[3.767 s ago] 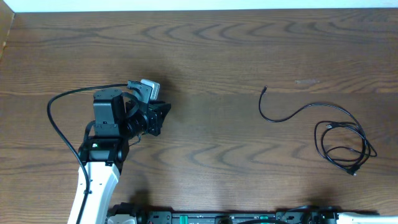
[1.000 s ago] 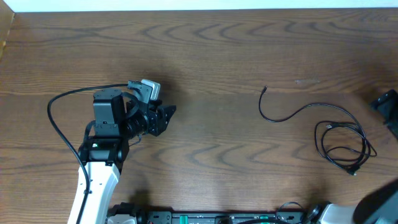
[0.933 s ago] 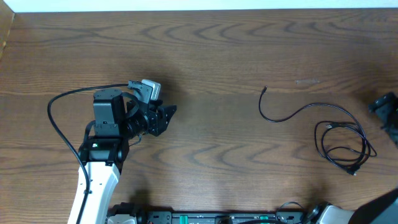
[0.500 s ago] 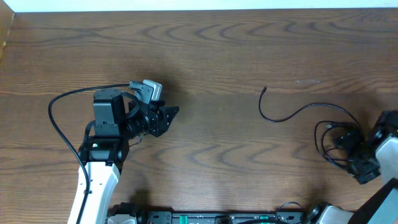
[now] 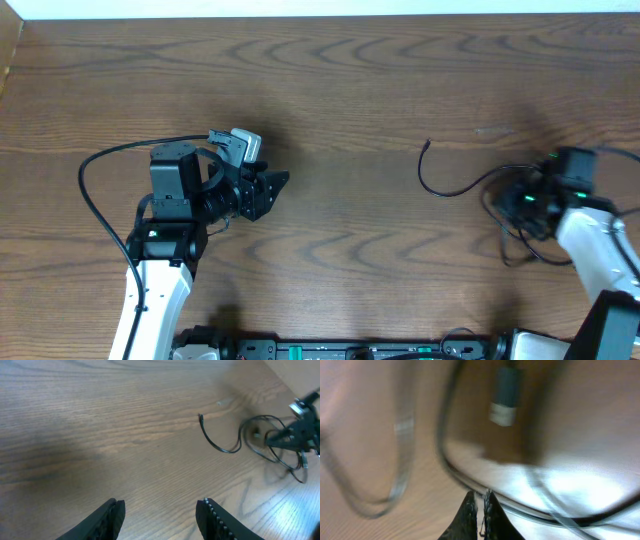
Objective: Untangle cables
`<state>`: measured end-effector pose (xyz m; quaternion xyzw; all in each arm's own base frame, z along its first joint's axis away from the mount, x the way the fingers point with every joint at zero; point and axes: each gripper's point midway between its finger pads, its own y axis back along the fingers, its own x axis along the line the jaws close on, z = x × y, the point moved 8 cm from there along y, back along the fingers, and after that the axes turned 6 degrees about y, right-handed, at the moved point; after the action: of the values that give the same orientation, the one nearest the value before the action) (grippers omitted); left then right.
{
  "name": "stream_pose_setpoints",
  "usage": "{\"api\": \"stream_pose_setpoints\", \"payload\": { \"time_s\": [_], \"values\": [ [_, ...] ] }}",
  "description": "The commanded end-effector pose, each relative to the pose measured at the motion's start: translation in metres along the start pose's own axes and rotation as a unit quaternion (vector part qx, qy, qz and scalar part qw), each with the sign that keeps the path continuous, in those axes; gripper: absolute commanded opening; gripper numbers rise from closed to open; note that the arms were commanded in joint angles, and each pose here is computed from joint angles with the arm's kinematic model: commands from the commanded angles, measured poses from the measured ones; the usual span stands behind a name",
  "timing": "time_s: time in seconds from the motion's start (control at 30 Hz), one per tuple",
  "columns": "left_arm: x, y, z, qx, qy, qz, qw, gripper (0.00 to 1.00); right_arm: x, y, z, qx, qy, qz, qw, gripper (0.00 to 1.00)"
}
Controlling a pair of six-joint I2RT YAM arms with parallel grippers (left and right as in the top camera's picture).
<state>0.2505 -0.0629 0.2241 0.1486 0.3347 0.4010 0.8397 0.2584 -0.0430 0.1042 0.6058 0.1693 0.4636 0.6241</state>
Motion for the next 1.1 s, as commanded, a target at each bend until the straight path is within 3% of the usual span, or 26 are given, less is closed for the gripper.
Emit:
{"api": "stream_pose_setpoints", "payload": {
  "time_s": [0.0,0.2,0.5,0.83,1.07],
  "values": [
    [-0.002,0.0,-0.001,0.0,0.005,-0.011,1.0,0.51,0.062,-0.009,-0.025,0.027,0.093,0.08,0.992,0.01],
    [-0.002,0.0,-0.003,0.005,0.009,-0.011,1.0,0.51,0.14,-0.007,-0.057,0.038,0.195,0.136,0.971,0.01],
    [-0.002,0.0,-0.006,0.013,0.015,-0.01,1.0,0.51,0.226,0.041,-0.101,0.049,0.335,0.187,0.922,0.01],
    [-0.002,0.0,-0.006,0.013,0.009,-0.01,1.0,0.51,0.24,0.064,-0.114,0.023,0.372,0.13,0.919,0.01],
    [-0.003,0.0,-0.007,0.017,0.012,-0.014,1.0,0.51,0.223,0.081,-0.097,-0.019,0.4,0.011,0.916,0.01]
  ]
}}
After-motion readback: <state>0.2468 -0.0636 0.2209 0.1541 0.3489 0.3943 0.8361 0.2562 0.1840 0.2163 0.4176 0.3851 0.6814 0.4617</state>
